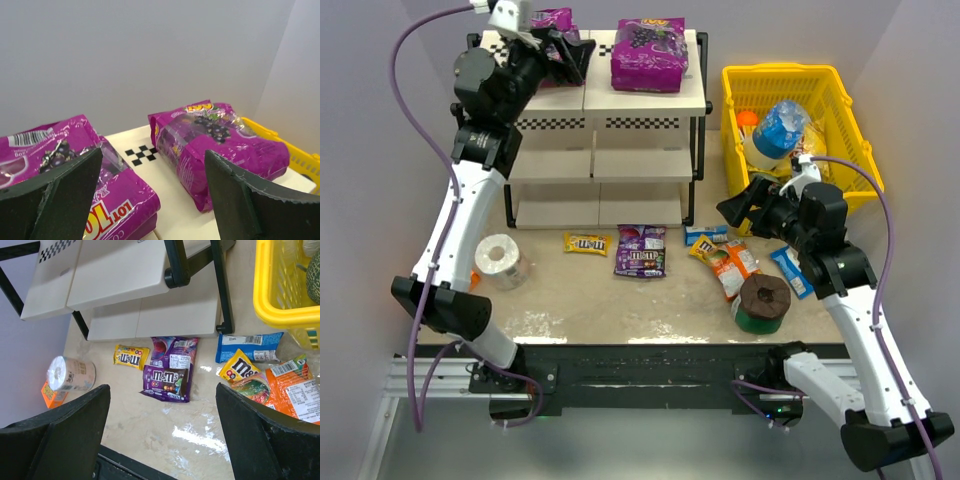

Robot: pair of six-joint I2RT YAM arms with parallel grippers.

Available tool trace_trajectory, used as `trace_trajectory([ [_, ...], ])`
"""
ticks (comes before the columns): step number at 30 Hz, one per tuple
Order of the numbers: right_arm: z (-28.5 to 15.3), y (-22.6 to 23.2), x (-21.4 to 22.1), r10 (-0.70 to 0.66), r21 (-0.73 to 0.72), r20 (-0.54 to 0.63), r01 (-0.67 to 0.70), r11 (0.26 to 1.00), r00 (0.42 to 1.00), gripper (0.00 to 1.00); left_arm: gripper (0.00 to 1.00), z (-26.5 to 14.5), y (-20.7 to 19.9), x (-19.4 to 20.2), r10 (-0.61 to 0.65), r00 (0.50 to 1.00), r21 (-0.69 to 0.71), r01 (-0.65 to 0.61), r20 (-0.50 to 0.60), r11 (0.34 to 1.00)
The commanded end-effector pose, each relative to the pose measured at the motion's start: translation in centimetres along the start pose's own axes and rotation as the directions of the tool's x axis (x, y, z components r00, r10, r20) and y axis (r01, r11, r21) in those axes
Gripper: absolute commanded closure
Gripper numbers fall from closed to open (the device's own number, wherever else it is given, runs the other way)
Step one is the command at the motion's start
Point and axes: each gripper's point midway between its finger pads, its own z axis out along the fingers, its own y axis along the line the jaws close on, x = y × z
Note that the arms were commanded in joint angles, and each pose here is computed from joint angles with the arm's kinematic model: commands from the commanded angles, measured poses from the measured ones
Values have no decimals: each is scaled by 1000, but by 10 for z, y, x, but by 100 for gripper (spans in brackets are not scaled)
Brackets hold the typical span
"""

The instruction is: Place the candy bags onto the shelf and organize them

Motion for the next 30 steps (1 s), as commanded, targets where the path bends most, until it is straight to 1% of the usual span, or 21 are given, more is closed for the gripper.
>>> trace_trajectory([
  [1,-4,3,-5,-12,-9,26,12,1000,1000,10,12,0,23,23,78,995,-142,-86,-63,986],
  [2,-4,2,-5,-11,-8,29,12,1000,1000,10,12,-2,28,31,99,990,-164,-114,-97,980],
  [4,-4,3,-5,-10,-9,30,10,1000,1000,10,12,-3,36,37,121,984,-214,-147,-129,966],
  [5,-4,3,-5,-12,-10,29,12,1000,1000,10,12,-5,37,45,136,977,-216,-170,-162,962],
  [10,-1,3,-6,-2,-14,34,2,1000,999,10,15,-19,57,49,158,965,-318,-220,-207,922],
  [11,-1,3,-5,2,-16,31,-2,1000,1000,10,15,-21,60,49,184,958,-326,-250,-220,912],
  [17,-1,4,-4,11,-24,31,-10,1000,999,11,20,-30,71,52,194,947,-377,-282,-255,882],
  [21,-2,4,-5,11,-21,35,-10,1000,999,11,20,-29,66,52,197,949,-353,-277,-246,894],
  [23,-2,4,-5,11,-21,33,-10,1000,999,11,20,-30,64,45,201,952,-351,-274,-230,896],
  [30,-2,4,-4,11,-18,31,-11,1000,999,11,19,-41,51,3,226,963,-343,-264,-149,901],
])
